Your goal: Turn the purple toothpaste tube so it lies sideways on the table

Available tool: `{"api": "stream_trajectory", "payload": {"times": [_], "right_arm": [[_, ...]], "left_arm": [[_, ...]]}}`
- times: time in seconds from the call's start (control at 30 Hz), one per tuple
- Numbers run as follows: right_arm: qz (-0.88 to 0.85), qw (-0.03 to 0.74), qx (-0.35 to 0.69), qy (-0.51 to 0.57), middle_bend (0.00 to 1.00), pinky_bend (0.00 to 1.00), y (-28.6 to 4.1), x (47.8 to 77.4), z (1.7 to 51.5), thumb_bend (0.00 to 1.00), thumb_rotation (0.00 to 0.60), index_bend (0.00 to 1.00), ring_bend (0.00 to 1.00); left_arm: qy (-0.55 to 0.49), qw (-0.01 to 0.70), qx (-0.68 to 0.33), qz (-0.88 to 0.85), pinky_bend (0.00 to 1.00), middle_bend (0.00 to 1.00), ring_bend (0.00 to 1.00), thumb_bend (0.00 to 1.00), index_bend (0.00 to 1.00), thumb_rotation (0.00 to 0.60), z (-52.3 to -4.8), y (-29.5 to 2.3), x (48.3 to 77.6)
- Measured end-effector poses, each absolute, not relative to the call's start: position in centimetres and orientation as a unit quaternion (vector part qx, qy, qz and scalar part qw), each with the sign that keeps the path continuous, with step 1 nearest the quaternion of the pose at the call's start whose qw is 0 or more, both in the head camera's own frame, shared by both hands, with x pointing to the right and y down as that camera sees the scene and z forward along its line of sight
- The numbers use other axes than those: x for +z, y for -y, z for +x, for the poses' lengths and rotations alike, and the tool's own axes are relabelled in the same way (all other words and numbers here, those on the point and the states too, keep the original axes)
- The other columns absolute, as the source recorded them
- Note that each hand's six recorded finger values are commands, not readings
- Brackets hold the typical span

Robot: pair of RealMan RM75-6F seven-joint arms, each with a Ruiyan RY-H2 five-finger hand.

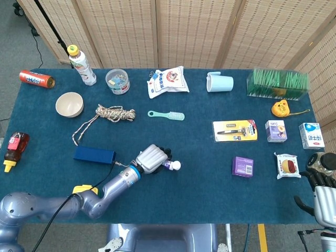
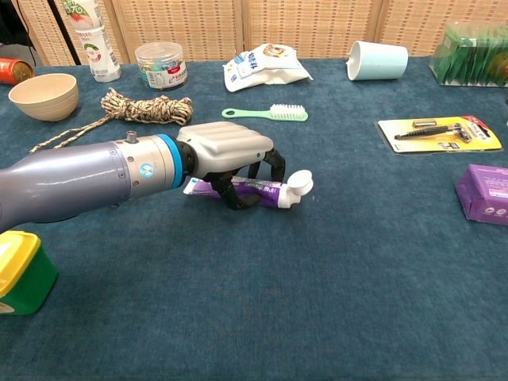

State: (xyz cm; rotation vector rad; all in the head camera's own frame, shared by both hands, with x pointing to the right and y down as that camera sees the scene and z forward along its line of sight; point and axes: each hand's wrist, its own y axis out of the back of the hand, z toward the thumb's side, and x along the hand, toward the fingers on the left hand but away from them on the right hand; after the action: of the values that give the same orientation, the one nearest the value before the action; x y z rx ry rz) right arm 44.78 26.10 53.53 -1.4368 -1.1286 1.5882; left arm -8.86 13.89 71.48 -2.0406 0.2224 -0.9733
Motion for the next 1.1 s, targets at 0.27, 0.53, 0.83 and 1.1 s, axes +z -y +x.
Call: {"api": "stream_trajectory", "payload": {"times": [0.27,0.53,0.83,1.1], "right_arm": [[-0.564,0.354,0.604,0.439,0.23,0.27,-25.5,53.6,44.3,0.22,0.6,0.28,0.25],[-0.586,0.35,0.578,0.447,0.23,0.27,-23.9,53.8,43.4,0.22,0.6,0.28,0.25],[-0.646,0.345,0.506,0.455,0.23,0.27,-20.0,54.3,40.1,0.22,0.6,0.28,0.25],[-0.694,0.334,0.441,0.461,0.23,0.27,-17.4,54.7,36.5,0.22,0.6,0.28,0.25]], "left_arm": [[-0.11,0.426,-0.375,-0.816,0.57,0.5,0.42,0.72,0.56,0.6,-9.5,-12.5,70.4],[-0.121,0.444,-0.371,-0.806,0.57,0.5,0.42,0.72,0.56,0.6,-11.5,-10.1,68.5],[-0.114,0.471,-0.374,-0.791,0.57,0.5,0.41,0.72,0.56,0.6,-14.7,-7.5,65.0],[-0.079,0.475,-0.384,-0.788,0.57,0.5,0.41,0.72,0.56,0.6,-16.5,-6.3,62.9]]}}
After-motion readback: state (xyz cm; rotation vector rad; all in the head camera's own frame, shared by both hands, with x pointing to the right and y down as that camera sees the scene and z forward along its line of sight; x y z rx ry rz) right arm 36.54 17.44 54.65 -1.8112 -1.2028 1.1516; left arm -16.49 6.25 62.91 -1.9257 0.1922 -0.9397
